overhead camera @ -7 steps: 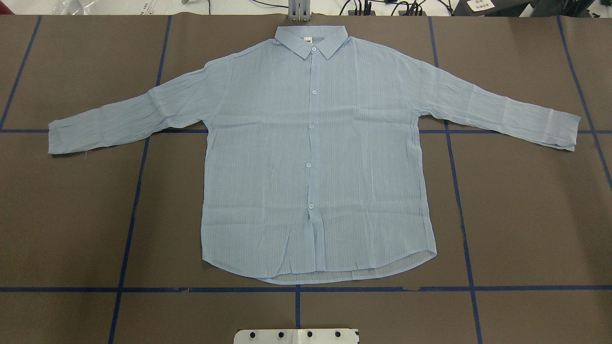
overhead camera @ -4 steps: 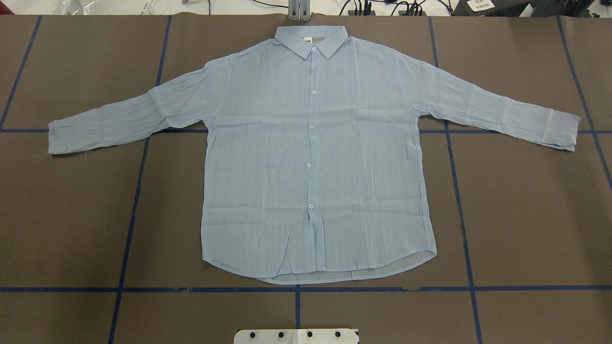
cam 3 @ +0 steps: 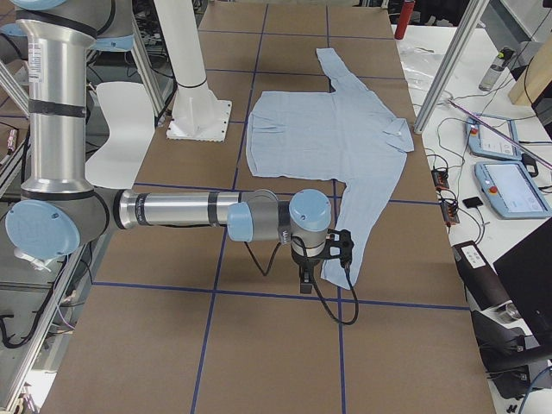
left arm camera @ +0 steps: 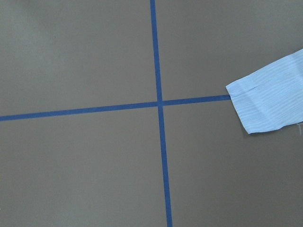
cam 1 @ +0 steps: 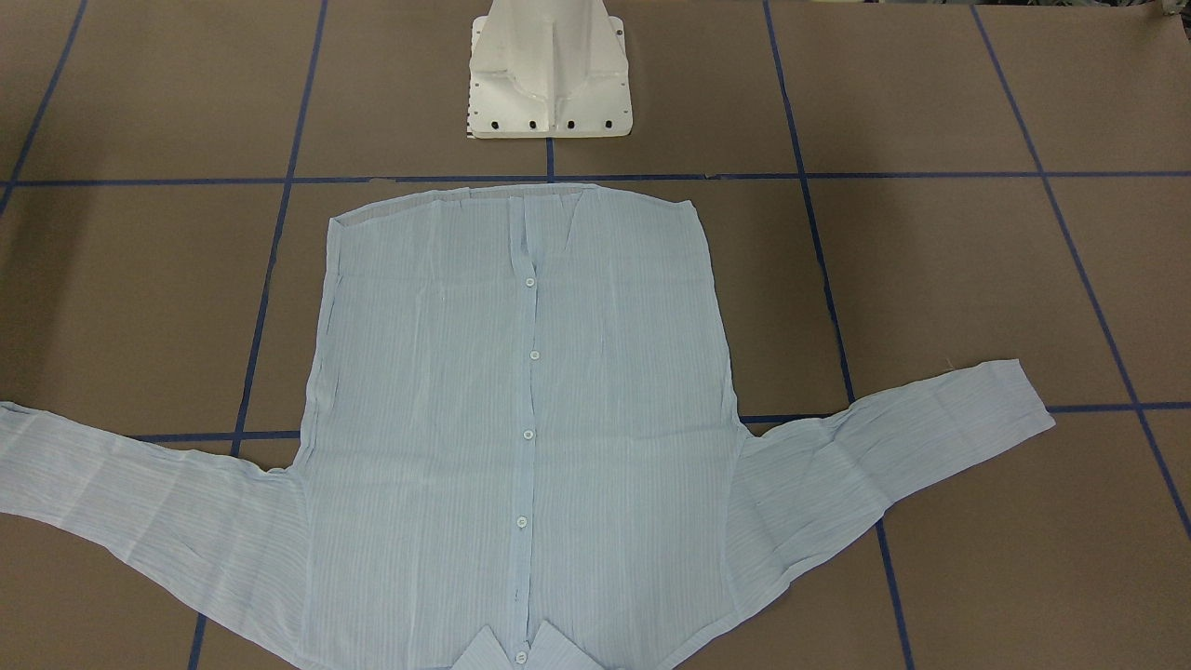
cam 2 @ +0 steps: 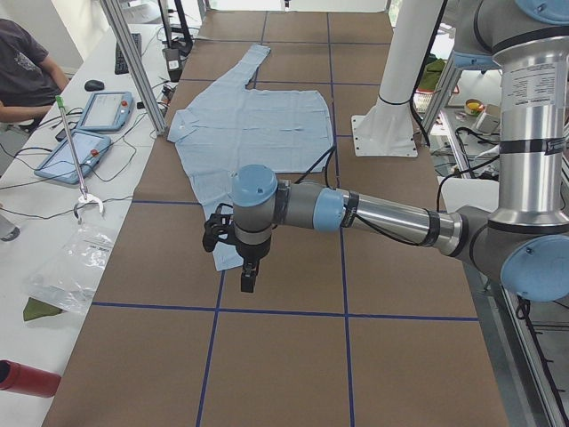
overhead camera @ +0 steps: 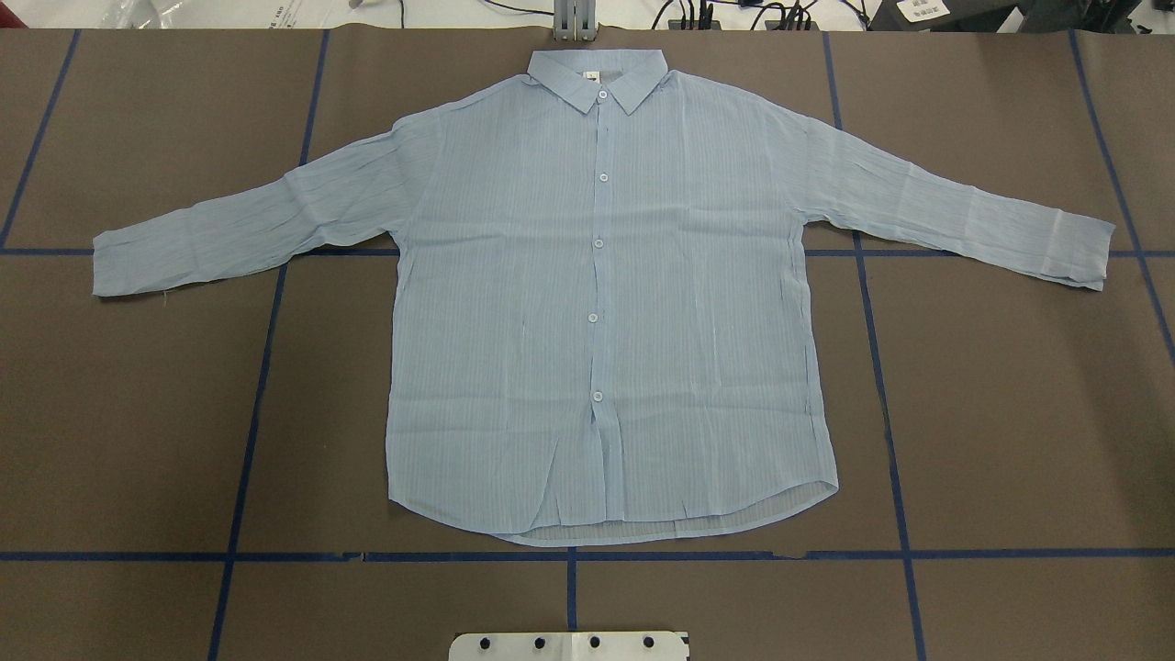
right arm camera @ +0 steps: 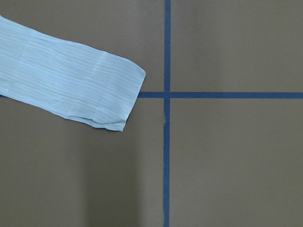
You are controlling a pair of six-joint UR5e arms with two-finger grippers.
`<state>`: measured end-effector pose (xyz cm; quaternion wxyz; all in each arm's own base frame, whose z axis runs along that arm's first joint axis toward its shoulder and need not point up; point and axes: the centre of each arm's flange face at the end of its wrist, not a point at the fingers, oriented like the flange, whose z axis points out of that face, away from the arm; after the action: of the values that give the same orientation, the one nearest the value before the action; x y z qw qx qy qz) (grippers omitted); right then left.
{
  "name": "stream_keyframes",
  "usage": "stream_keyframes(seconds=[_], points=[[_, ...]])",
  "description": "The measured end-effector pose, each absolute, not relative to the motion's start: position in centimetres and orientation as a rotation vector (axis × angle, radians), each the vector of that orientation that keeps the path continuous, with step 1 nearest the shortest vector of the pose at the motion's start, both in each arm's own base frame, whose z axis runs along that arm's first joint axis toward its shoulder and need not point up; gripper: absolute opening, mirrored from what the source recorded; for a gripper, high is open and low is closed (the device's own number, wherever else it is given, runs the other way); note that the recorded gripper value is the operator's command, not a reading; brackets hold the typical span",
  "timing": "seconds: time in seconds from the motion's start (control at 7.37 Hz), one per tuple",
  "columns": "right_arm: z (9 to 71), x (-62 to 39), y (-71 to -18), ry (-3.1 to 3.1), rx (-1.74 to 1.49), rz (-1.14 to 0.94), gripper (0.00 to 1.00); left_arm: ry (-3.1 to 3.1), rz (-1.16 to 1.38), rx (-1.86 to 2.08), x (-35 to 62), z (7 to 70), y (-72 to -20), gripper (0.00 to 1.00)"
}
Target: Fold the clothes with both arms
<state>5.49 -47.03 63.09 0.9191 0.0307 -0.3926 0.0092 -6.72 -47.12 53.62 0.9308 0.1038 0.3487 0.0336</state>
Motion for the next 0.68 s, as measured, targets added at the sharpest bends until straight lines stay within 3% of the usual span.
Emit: stream_keyframes(seconds=[0.41,0.68], points=[[67.6,2.5,-49.1,-0.886,0.115,-0.037,1.0,0.847,0.105,0.25,-5.6,53.7,-48.1,1.0],[67.5,-2.2,-52.4,-0.888,0.062,-0.004,1.0,0.873,0.113,0.256,-5.4,53.5,-48.5,1.0]])
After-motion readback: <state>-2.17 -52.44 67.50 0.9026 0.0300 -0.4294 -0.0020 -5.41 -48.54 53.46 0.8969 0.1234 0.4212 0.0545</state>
